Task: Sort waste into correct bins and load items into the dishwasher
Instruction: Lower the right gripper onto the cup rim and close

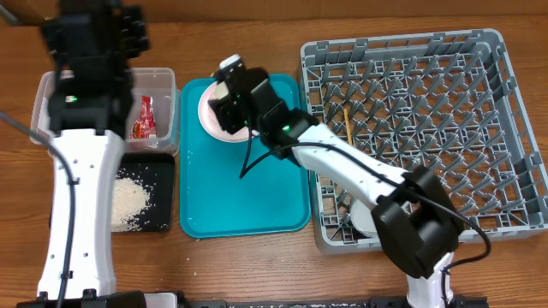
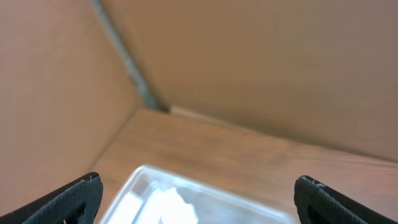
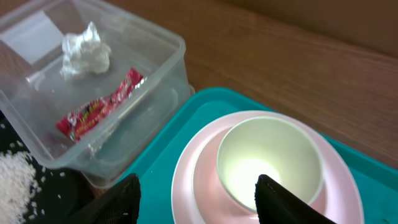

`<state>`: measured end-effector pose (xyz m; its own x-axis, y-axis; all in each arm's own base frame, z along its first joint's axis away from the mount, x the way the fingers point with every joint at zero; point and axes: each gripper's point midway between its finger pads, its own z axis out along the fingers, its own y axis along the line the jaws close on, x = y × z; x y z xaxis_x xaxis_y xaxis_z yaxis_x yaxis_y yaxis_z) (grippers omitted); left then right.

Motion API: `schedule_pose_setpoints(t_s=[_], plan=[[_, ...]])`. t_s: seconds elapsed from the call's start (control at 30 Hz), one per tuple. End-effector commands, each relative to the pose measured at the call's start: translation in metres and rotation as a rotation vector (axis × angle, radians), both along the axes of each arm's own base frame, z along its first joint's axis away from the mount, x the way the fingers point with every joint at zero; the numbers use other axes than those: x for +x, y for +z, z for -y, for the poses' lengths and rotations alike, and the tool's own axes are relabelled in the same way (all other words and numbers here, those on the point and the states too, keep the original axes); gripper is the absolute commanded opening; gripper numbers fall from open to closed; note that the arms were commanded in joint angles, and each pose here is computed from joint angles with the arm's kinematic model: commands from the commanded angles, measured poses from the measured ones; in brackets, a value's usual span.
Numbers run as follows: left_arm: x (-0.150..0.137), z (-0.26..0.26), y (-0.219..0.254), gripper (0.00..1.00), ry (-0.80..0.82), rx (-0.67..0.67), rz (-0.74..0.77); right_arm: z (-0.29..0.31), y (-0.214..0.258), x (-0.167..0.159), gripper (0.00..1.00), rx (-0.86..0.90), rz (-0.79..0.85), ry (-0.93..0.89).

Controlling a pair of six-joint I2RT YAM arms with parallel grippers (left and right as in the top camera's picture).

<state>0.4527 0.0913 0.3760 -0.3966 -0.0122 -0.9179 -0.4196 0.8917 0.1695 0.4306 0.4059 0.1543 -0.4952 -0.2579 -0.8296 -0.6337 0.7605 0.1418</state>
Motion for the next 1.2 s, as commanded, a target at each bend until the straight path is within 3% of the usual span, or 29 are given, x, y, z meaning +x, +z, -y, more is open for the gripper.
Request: schedule_pose_setpoints(t_s=[0.0,0.17,0.3,0.7,1.17], plan=[[-0.005,-0.017,-0.007,1.0,0.0,-0.048,-0.027,0.0,-0.012,0.009,0.6,-0.045,0.037,0.014],[-0.013,-0.022,-0.021,1.0,0.008,-0.062,-0.091,-0.007,-0.009,0.017,0.51,-0.061,0.128,0.057],[-0.019,-0.021,-0.031,1.0,0.008,-0.067,-0.139,-0.009,-0.002,0.02,0.5,-0.085,0.195,0.091],[-0.028,-0.019,-0.044,1.0,0.009,-0.076,-0.206,-0.011,-0.012,0.014,0.49,-0.104,0.17,0.104],[-0.028,-0.019,-0.044,1.0,0.009,-0.076,-0.206,-0.01,-0.053,0.001,0.49,-0.16,0.066,0.167]])
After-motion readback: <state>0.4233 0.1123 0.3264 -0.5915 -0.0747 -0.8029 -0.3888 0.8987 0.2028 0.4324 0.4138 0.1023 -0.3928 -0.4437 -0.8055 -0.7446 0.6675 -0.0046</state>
